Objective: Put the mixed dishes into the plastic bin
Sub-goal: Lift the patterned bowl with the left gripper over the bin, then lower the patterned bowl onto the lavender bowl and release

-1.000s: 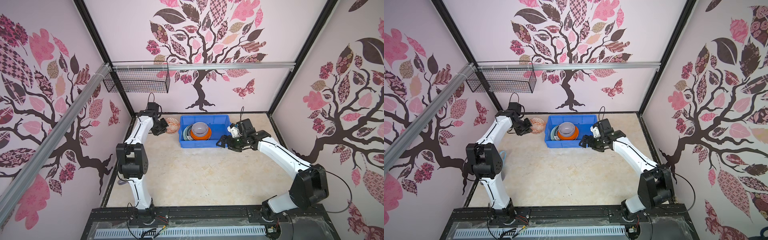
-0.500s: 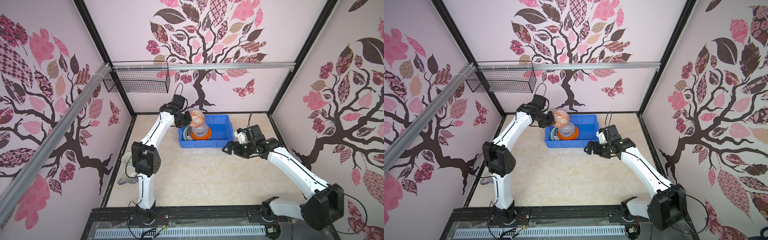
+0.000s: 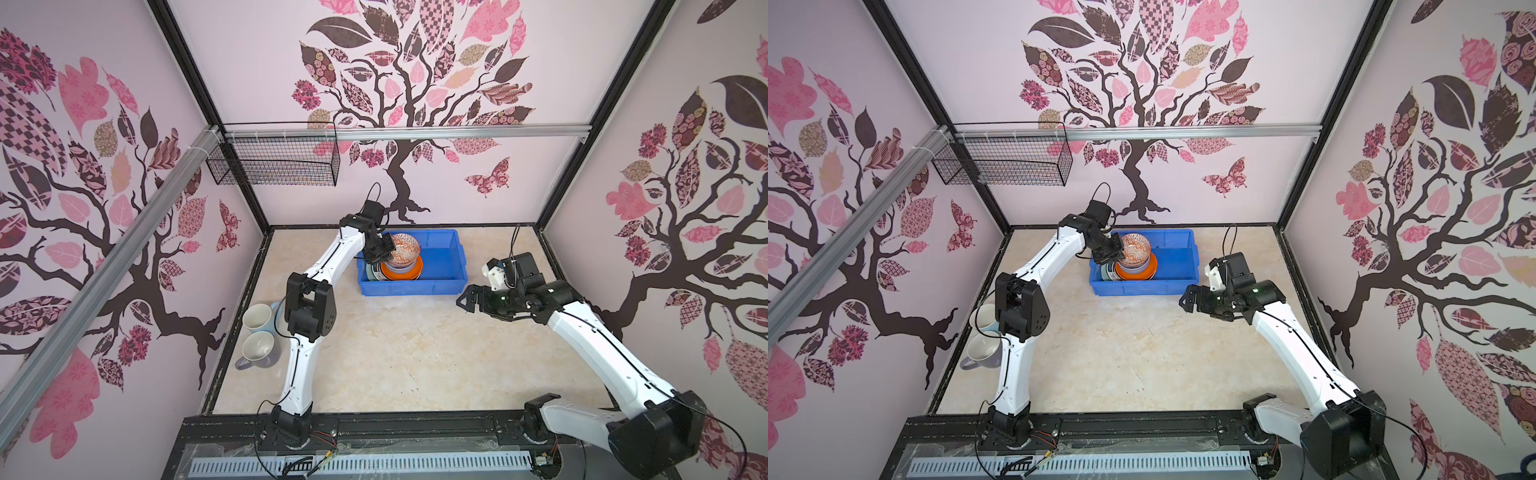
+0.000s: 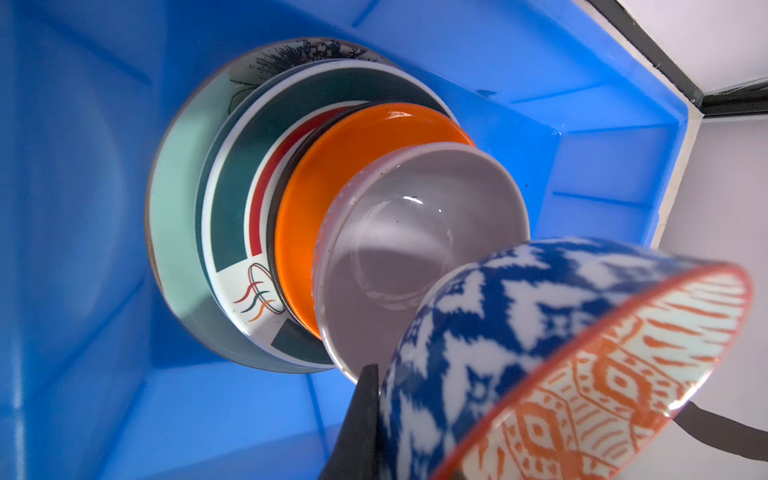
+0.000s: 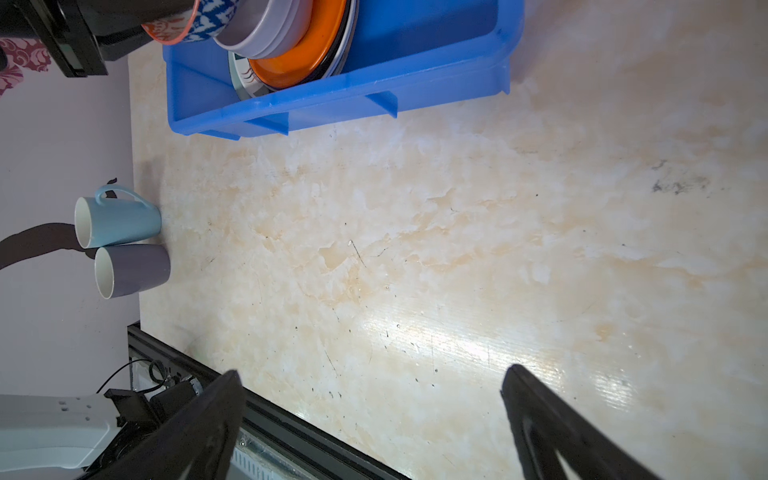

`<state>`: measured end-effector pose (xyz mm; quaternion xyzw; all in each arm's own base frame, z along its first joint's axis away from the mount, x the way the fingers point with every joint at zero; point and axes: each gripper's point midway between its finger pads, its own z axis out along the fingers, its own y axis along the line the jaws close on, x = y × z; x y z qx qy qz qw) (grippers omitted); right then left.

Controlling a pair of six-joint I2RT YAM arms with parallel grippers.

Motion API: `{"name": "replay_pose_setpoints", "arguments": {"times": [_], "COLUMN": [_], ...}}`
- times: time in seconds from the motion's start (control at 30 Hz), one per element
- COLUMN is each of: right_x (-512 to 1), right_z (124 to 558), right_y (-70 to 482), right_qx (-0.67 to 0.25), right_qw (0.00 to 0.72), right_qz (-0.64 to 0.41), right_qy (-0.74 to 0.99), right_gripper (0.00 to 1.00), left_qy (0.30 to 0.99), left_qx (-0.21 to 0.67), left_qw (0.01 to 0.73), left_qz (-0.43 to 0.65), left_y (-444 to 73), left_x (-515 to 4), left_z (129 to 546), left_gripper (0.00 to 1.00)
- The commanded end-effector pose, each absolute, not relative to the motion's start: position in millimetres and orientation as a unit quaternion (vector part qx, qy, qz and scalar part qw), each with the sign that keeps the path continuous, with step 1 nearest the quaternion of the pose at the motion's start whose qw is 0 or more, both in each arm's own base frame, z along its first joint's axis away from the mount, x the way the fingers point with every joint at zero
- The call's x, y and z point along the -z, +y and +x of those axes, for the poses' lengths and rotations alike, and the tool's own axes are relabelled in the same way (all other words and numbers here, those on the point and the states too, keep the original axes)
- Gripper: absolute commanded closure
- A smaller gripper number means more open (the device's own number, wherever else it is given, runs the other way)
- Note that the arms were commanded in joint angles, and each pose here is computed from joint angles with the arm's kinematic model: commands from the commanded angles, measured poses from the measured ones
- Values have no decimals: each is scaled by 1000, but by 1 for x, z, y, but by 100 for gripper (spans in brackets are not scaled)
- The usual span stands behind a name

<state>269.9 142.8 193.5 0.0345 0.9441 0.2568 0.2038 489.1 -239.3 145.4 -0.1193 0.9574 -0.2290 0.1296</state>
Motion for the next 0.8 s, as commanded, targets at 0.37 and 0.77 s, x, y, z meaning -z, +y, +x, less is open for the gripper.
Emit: {"name": "replay_pose_setpoints", "arguments": {"times": [0.37, 0.77], "right_x": [-185, -183], "right_z": [265, 269], "right_y": [129, 130], "right_qx": [-248, -250], "right_qw": [201, 199], "right_qz": [44, 47], "right_qy": [947, 946], "right_gripper": [1, 1], "left_qy": [949, 954], "left_qx": [258, 246], "left_qw": [148, 136], "left_qz": [-107, -100], "left_y": [-257, -255], "left_x": [-155, -142], "left_z": [506, 504], "left_gripper": [88, 80]}}
